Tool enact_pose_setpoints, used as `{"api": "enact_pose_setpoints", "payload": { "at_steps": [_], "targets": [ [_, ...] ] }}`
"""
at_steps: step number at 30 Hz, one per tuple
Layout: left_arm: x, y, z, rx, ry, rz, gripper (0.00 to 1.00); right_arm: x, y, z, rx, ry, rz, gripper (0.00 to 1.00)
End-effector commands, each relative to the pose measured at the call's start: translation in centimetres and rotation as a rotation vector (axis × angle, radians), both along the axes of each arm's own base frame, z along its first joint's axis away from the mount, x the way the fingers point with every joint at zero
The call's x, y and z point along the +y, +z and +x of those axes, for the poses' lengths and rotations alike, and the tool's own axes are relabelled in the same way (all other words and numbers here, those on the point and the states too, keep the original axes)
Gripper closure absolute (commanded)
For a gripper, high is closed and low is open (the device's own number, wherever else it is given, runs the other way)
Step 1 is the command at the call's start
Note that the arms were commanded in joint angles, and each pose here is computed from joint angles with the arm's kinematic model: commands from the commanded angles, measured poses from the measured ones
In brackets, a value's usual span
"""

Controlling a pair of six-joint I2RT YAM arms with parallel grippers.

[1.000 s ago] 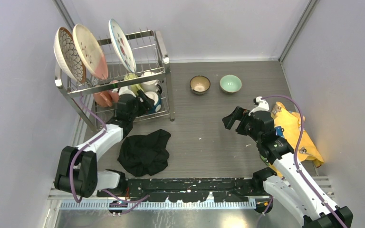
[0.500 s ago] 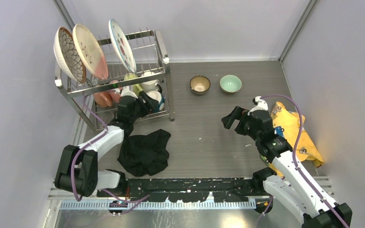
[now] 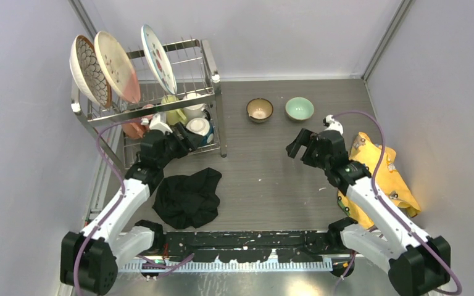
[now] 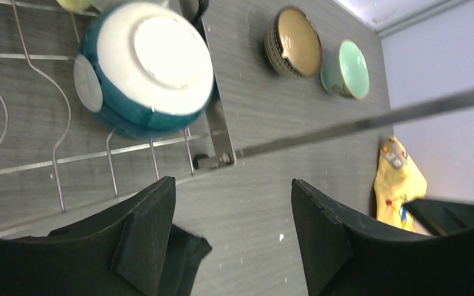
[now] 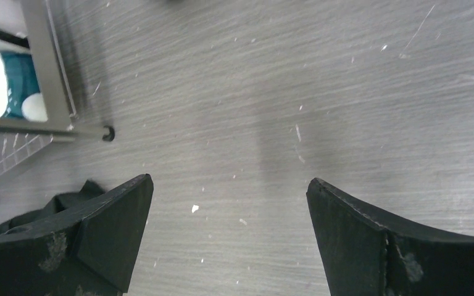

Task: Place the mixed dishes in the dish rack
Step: Turn the bowl upside down on the dish rack, then move the bowl to the center of the board.

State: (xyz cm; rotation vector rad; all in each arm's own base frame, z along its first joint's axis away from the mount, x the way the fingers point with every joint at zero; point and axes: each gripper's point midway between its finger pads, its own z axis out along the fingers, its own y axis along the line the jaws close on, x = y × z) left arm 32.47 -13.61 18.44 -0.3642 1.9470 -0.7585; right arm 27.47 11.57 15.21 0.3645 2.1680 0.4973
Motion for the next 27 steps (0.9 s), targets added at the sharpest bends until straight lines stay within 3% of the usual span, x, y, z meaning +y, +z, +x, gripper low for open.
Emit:
{"api": "enact_pose_setpoints", "payload": {
  "at_steps": [1,2,3,4,5,7,12,19,22,27],
  "targets": [
    [-1.0,1.1,-3.5,0.040,-0.132,0.025,0.29,-1.4,3.0,4.2,-0.083,-0.080,-0.117,0.00],
    [-1.2,1.2,-4.2,0.041,-0.164,0.033,0.28,-2.1,3.1,5.0,-0.076,-0.111,-0.156,0.00],
    [-1.4,1.5,-5.0,0.046,-0.197,0.042,0.20,-2.8,3.0,5.9,-0.066,-0.143,-0.196,0.00],
    [-1.4,1.5,-5.8,0.060,-0.224,0.060,0.05,-3.3,3.1,6.7,-0.058,-0.164,-0.214,0.00],
    [-1.3,1.5,-6.5,0.069,-0.247,0.078,0.01,-3.8,3.5,7.7,-0.057,-0.187,-0.218,0.01],
    [-1.2,1.7,-7.9,0.073,-0.291,0.116,0.00,-4.8,3.1,9.6,-0.037,-0.236,-0.205,0.05],
    [-0.4,3.3,-10.3,0.004,-0.328,0.169,0.00,-7.5,2.8,14.3,-0.025,-0.379,-0.081,0.28],
    [1.8,3.8,-12.1,-0.057,-0.288,0.285,0.00,-11.7,0.7,19.1,0.019,-0.506,-0.014,0.35],
    [2.6,2.9,-12.6,-0.034,-0.306,0.362,0.00,-11.7,-0.6,20.4,0.045,-0.499,-0.012,0.36],
    [3.2,2.9,-12.7,-0.065,-0.276,0.382,0.00,-12.4,-3.6,22.3,0.099,-0.493,0.000,0.40]
  ]
}}
